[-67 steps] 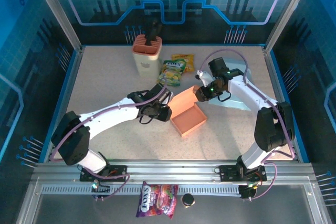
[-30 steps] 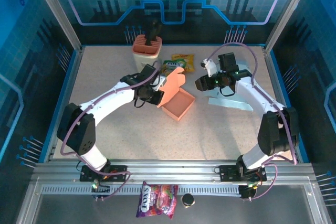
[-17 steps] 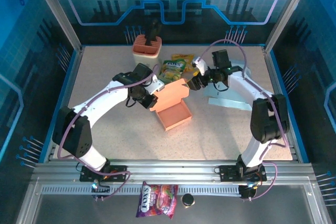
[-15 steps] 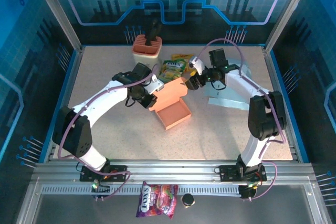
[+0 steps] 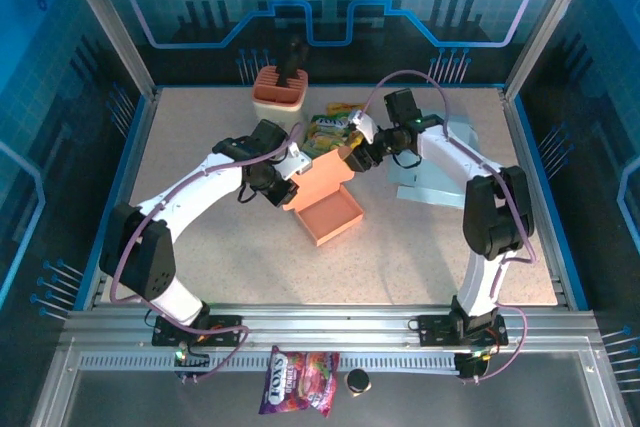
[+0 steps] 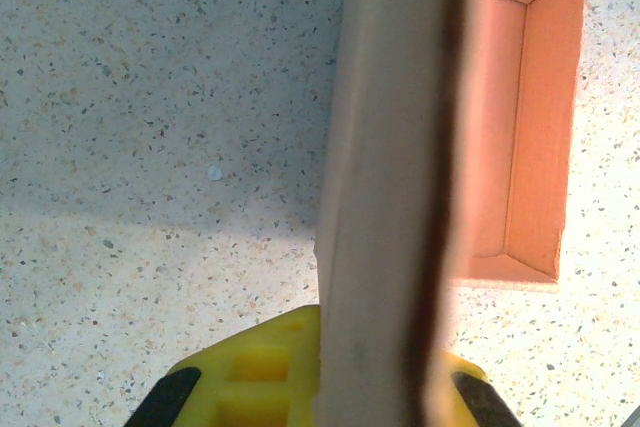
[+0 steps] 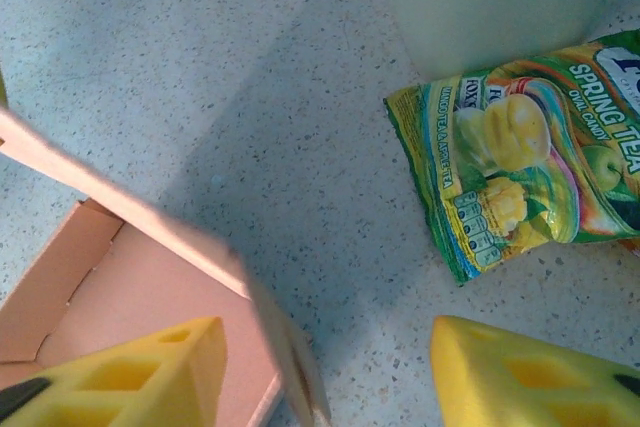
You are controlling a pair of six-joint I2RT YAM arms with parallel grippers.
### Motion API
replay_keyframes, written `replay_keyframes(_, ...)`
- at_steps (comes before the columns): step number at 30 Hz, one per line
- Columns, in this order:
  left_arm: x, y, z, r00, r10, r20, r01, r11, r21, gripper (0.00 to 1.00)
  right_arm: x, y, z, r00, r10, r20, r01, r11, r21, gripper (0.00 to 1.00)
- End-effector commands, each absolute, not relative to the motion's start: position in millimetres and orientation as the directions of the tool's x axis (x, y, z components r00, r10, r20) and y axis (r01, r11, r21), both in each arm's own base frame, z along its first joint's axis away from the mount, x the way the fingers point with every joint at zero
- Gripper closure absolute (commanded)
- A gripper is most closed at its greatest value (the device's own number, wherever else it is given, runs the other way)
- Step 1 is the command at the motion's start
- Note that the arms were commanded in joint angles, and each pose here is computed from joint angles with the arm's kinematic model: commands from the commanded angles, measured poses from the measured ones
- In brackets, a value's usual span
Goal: Fold the paper box
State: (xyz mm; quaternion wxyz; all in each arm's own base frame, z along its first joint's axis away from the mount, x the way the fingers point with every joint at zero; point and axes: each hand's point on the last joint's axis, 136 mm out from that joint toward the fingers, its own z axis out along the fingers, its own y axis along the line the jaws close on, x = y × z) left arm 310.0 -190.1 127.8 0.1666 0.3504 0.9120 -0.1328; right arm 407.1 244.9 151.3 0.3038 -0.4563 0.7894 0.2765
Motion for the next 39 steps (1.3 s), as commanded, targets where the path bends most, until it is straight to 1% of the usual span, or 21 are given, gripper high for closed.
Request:
replay_keyframes(1, 314, -190, 135, -0.686, 0.601, -0.410, 0.693, 0.712, -0.115, 1.00, 397, 257, 143, -0.402, -0.582, -0.707, -0.900, 0.392, 0.190, 0.47)
replay_keyframes(12, 322, -186, 132, -0.710, 0.576, -0.406, 0.657, 0.748, -0.089, 1.00, 392, 256, 135, -0.419, -0.610, -0.673, -0.891, 0.419, 0.174, 0.84)
replay_keyframes(16, 329, -185, 133, -0.735, 0.544, -0.405, 0.622, 0.779, -0.083, 1.00, 388, 257, 134, -0.425, -0.615, -0.664, -0.885, 0.437, 0.162, 0.92)
replay_keyframes(19, 334, -185, 133, -0.758, 0.506, -0.413, 0.586, 0.806, -0.088, 1.00, 386, 261, 135, -0.428, -0.618, -0.660, -0.880, 0.452, 0.147, 1.00)
replay_keyframes(21, 343, -180, 133, -0.785, 0.459, -0.415, 0.530, 0.845, -0.067, 1.00, 391, 261, 136, -0.435, -0.616, -0.657, -0.864, 0.492, 0.110, 1.00)
replay_keyframes(24, 354, -176, 135, -0.831, 0.365, -0.419, 0.428, 0.901, -0.065, 0.96, 402, 257, 146, -0.467, -0.574, -0.672, -0.813, 0.577, 0.072, 1.00)
replay_keyframes(26, 362, -173, 134, -0.861, 0.288, -0.420, 0.346, 0.936, -0.069, 0.96, 405, 258, 155, -0.470, -0.548, -0.692, -0.782, 0.622, 0.039, 1.00)
replay_keyframes(28, 370, -174, 135, -0.880, 0.218, -0.422, 0.279, 0.956, -0.088, 0.98, 407, 258, 163, -0.477, -0.517, -0.711, -0.745, 0.667, 0.014, 1.00)
replay_keyframes(31, 382, -180, 133, -0.892, 0.136, -0.430, 0.208, 0.970, -0.126, 1.00, 409, 260, 172, -0.507, -0.455, -0.732, -0.687, 0.726, 0.025, 1.00)
replay_keyframes(35, 403, -183, 133, -0.890, 0.058, -0.453, 0.137, 0.980, -0.143, 1.00, 414, 263, 177, -0.546, -0.370, -0.752, -0.608, 0.792, 0.052, 1.00)
replay_keyframes(39, 423, -190, 132, -0.876, -0.006, -0.483, 0.092, 0.980, -0.178, 0.99, 420, 270, 182, -0.575, -0.262, -0.775, -0.534, 0.838, 0.113, 1.00)
